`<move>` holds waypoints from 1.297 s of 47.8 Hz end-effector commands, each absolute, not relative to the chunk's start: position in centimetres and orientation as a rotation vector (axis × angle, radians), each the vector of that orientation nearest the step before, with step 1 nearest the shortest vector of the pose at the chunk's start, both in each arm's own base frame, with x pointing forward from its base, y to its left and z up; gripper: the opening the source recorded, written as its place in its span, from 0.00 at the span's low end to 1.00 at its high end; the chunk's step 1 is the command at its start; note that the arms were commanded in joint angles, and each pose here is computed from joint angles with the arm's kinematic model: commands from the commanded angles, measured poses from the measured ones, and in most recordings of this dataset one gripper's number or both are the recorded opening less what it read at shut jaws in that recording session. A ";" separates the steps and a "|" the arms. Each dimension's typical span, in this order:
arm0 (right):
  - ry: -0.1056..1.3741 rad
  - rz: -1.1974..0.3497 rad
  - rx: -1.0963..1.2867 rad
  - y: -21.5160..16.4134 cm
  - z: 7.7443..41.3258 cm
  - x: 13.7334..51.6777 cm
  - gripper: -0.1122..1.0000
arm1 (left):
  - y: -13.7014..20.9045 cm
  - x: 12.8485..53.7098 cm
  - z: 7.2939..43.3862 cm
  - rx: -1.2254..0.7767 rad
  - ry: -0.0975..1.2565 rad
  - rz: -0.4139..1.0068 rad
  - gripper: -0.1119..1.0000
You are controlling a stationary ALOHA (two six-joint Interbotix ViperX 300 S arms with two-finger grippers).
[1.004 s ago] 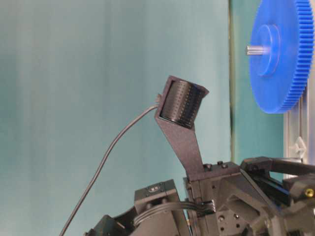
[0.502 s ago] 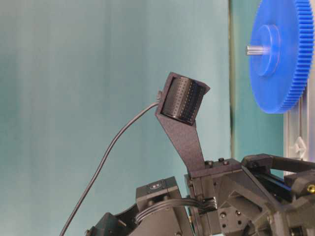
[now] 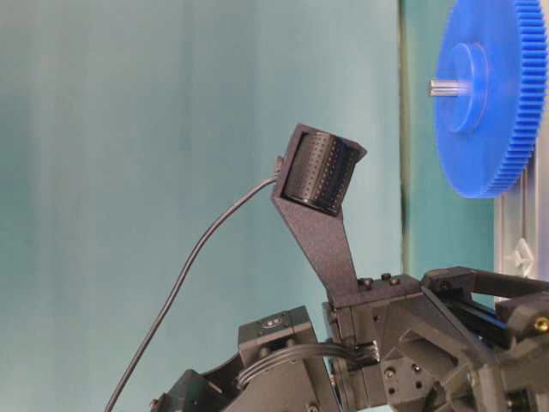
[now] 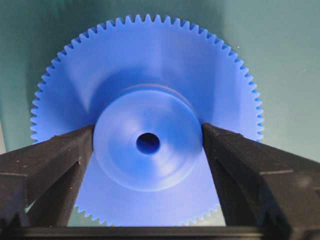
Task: Insert the small gear onto the shaft.
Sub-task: 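Close the left gripper on the small gear's hub and lift it, then carry the small gear up to the empty shaft on the rail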
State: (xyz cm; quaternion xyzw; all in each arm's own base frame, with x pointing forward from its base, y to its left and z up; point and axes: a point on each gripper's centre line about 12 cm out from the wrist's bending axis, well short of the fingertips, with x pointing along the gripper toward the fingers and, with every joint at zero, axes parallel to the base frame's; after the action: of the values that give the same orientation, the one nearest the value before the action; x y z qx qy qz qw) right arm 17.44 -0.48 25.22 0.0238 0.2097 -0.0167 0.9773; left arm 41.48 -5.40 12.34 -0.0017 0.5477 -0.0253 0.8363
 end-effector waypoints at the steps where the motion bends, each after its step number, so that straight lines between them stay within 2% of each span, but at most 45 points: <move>1: 0.410 -0.037 0.054 -0.5 25.6 17.6 0.64 | -5.6 41.9 13.0 -0.001 1.133 -0.060 0.87; 7: 0.409 -0.037 0.054 -0.5 25.7 17.6 0.64 | -5.6 41.9 13.1 -0.002 1.134 -0.061 0.74; 29: 0.396 -0.037 0.054 -0.5 25.8 17.3 0.64 | -5.6 41.8 13.6 0.004 1.130 -0.062 0.74; 62: 0.384 -0.037 0.054 -0.5 26.0 16.9 0.64 | -5.0 40.2 22.5 0.002 1.108 -0.053 0.74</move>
State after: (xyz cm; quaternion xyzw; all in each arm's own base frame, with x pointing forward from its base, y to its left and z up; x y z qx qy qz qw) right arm 16.72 -0.46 25.54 0.0228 0.1962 -0.0162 0.9802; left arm 40.24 -5.25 18.96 0.0032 0.5538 -0.0256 0.8322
